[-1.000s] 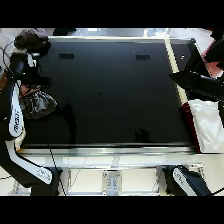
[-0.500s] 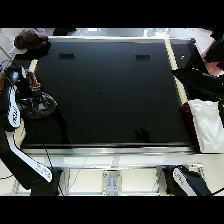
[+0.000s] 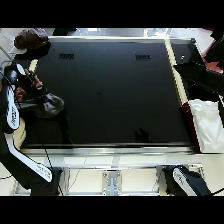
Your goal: Fold the shirts.
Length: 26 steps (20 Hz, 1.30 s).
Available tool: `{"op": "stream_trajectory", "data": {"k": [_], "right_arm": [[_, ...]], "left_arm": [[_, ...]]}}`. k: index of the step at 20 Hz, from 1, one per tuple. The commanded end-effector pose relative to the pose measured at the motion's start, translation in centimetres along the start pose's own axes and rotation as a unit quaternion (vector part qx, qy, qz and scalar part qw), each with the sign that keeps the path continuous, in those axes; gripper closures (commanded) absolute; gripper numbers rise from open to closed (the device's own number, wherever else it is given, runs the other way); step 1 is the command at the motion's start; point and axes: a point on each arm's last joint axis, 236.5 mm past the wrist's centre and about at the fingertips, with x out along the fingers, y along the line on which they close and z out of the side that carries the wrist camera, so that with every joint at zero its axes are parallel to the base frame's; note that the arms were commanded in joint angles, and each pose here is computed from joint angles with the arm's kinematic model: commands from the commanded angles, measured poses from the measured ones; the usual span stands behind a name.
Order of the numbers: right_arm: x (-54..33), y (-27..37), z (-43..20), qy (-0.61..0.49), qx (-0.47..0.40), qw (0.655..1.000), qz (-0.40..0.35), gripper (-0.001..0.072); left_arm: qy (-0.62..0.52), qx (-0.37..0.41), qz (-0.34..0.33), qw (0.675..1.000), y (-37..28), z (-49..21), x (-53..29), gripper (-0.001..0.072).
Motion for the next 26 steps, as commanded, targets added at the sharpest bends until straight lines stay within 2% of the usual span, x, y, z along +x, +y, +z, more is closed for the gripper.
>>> {"op": "stream_trajectory", "data": {"k": [1,4,7,11,12,14,15,19,24,25,26], "right_arm": [[-0.7,1.4,1.6,-0.017,-0.019,1.0,0.007,0.0278],[-1.4,2.6,3.2,-0.035,-0.042,0.998,0.006,0.0278],[-2.2,3.2,4.3,-0.045,-0.07,0.997,-0.006,0.0277],[-2.8,3.2,5.0,-0.049,-0.094,0.994,-0.023,0.0277],[-2.8,3.3,5.1,-0.05,-0.095,0.994,-0.023,0.0277],[-2.8,3.3,5.1,-0.049,-0.095,0.994,-0.023,0.0277],[-2.8,3.3,5.1,-0.05,-0.095,0.994,-0.023,0.0277],[-2.8,3.3,5.1,-0.05,-0.095,0.994,-0.023,0.0277],[-2.8,3.3,5.1,-0.05,-0.095,0.994,-0.023,0.0277],[-2.8,3.3,5.1,-0.05,-0.095,0.994,-0.023,0.0277],[-2.8,3.3,5.1,-0.05,-0.095,0.994,-0.023,0.0277]], "left_arm": [[-0.089,0.077,-0.191,0.975,-12.7,-0.1,-7.8,0.0701],[-0.121,0.17,-0.281,0.937,-21.7,-4.3,-13.8,0.07],[-0.11,0.262,-0.294,0.913,-28.5,-9.6,-15.1,0.07],[-0.071,0.357,-0.298,0.882,-36.2,-16.1,-12.6,0.0695],[-0.078,0.366,-0.302,0.877,-37.8,-16.6,-12.2,0.0587],[-0.126,0.363,-0.297,0.874,-39.4,-15.1,-12.1,0.005],[-0.16,0.35,-0.301,0.872,-39.9,-13.6,-12.8,0.0027],[-0.243,0.221,-0.317,0.89,-36.0,-6.1,-16.6,0.007],[-0.212,0.083,-0.287,0.93,-24.0,-1.5,-17.2,0.0071],[-0.205,0.067,-0.28,0.935,-21.8,-1.2,-17.2,0.0091],[-0.2,0.049,-0.272,0.94,-19.4,-0.9,-17.2,0.0151]]}}
